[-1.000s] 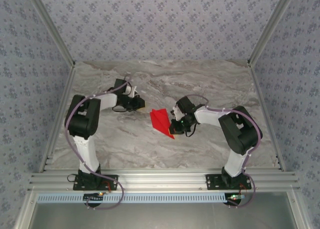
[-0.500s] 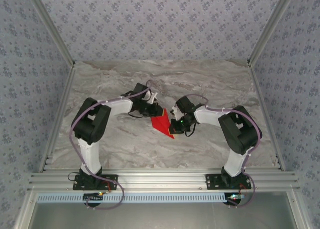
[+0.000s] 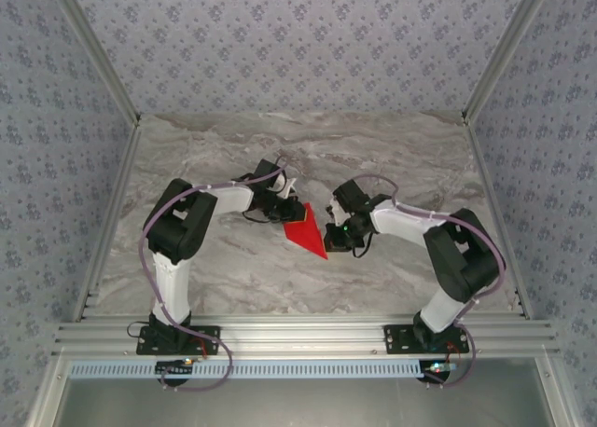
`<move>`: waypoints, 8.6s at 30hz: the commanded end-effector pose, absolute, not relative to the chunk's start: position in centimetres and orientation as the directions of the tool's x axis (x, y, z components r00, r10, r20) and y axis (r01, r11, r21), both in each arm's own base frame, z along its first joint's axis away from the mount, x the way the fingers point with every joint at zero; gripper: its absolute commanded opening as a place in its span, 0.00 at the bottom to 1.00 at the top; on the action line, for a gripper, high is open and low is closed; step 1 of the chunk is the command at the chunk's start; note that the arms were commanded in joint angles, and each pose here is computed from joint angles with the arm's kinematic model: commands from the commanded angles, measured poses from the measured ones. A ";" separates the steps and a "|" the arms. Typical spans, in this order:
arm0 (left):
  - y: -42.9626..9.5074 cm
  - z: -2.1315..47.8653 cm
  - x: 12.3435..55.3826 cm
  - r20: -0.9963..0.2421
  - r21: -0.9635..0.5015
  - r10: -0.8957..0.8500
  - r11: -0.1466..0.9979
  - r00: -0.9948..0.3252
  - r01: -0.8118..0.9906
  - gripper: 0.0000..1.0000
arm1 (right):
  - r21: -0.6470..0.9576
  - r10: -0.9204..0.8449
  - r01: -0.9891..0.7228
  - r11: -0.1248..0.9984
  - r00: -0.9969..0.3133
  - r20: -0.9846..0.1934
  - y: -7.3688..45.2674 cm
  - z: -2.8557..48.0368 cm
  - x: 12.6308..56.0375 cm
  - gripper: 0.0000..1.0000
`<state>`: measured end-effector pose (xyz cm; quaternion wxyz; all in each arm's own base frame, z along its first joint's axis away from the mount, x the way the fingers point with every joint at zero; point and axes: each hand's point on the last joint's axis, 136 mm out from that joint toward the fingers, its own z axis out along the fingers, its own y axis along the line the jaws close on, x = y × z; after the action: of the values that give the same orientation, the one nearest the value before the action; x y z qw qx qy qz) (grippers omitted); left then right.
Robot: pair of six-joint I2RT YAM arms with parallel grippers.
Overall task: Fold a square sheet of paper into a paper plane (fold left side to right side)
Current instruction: Fourth fold the wing at the center of the table, then turn over the paper at the center of the table, then fold the wing for the fifth time at the center of the table.
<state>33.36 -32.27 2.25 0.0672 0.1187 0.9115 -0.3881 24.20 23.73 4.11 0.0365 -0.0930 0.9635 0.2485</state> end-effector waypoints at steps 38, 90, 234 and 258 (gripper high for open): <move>-31.0 -0.4 32.9 -0.183 -0.631 0.160 0.737 -0.970 0.241 0.13 | 0.474 -0.013 0.014 0.881 -0.998 0.054 24.3 -0.6 22.0 0.00; -31.3 4.6 33.4 -0.177 -0.806 -0.042 0.579 -0.983 0.121 0.38 | 0.498 -0.067 -0.304 0.812 -0.897 -0.437 21.8 8.1 25.9 0.44; -35.1 7.6 33.0 -0.299 -0.762 -0.048 0.613 -0.953 0.209 0.34 | 0.619 0.079 -0.344 0.706 -0.831 -0.551 16.4 14.0 26.2 0.90; -32.2 15.2 29.3 -0.492 -0.818 0.020 0.330 -0.870 0.470 0.00 | 0.753 0.016 -0.568 0.331 -0.795 -0.607 20.3 14.1 29.7 0.74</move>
<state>30.24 -31.72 12.20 0.1825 0.1060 0.8255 -0.5235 28.68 19.27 11.13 0.2207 -0.1136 0.8187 0.5179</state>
